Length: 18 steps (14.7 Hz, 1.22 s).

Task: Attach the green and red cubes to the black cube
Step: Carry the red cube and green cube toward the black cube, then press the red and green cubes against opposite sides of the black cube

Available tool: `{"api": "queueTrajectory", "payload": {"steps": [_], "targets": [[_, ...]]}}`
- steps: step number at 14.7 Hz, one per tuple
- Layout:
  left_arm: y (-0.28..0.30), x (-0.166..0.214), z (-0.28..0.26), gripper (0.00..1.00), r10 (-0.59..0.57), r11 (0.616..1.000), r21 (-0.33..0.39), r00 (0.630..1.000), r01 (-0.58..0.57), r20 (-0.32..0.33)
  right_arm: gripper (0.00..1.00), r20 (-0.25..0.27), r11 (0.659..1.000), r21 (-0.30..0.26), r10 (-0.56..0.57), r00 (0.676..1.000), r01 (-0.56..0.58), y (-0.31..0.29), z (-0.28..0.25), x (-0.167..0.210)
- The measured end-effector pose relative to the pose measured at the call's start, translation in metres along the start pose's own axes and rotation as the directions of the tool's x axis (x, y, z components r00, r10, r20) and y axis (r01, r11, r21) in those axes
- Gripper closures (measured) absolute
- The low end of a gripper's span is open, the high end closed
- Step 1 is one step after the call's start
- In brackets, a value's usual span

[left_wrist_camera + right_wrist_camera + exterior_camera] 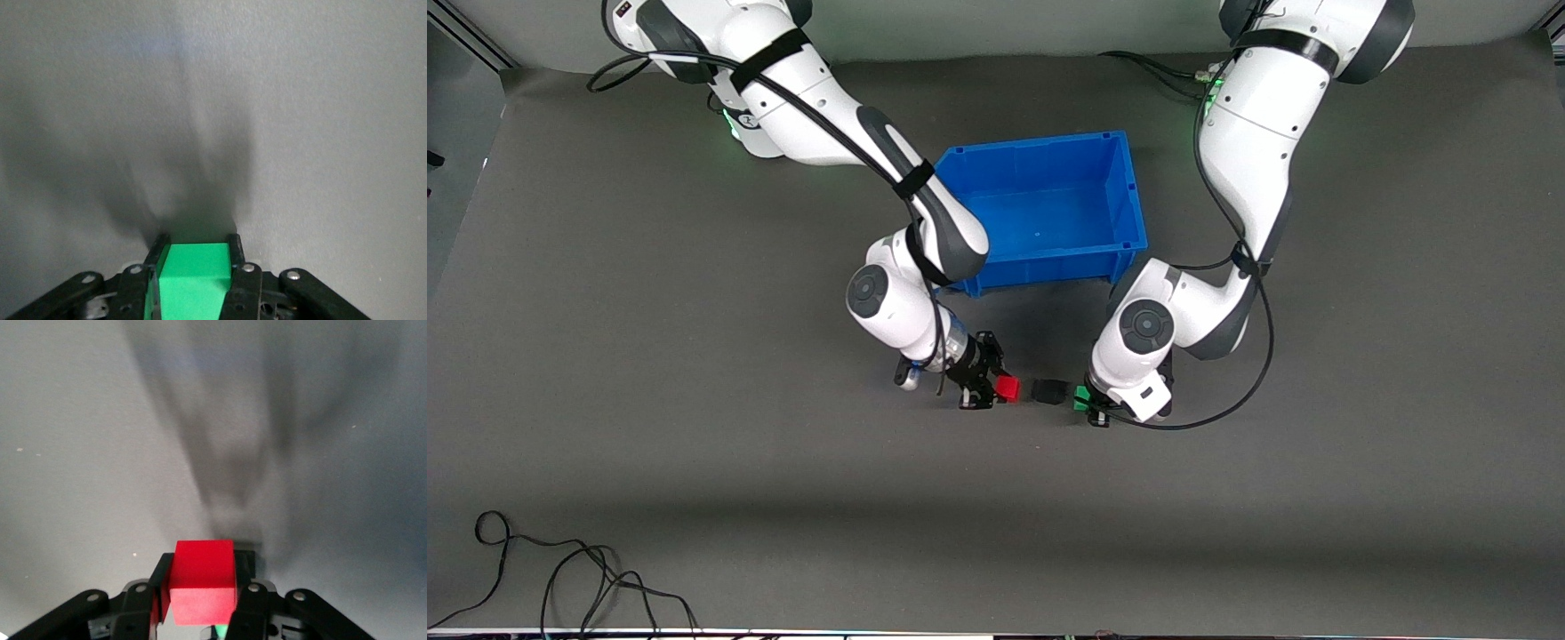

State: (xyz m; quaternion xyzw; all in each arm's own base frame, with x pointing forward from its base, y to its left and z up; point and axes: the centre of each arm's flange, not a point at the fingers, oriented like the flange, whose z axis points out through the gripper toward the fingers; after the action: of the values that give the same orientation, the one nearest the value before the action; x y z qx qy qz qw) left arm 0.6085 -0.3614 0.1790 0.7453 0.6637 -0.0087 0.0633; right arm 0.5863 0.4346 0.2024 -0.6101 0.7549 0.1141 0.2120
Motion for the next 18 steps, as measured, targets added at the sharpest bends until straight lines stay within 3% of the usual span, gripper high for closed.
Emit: {"api": "queueTrajectory", "payload": {"steps": [9, 18], "targets": [[-0.003, -0.015, 0.001, 0.63, -0.026, 1.000, -0.012, 1.000, 0.027, 0.009, 0.60, -0.018, 1.000, 0.007, -0.003, 1.000, 0.003, 0.037, 0.038, -0.005], [-0.003, -0.015, 0.001, 0.63, -0.028, 1.000, -0.013, 1.000, 0.028, 0.009, 0.60, -0.004, 0.999, 0.039, -0.008, 1.000, 0.008, 0.027, 0.039, -0.010]]}}
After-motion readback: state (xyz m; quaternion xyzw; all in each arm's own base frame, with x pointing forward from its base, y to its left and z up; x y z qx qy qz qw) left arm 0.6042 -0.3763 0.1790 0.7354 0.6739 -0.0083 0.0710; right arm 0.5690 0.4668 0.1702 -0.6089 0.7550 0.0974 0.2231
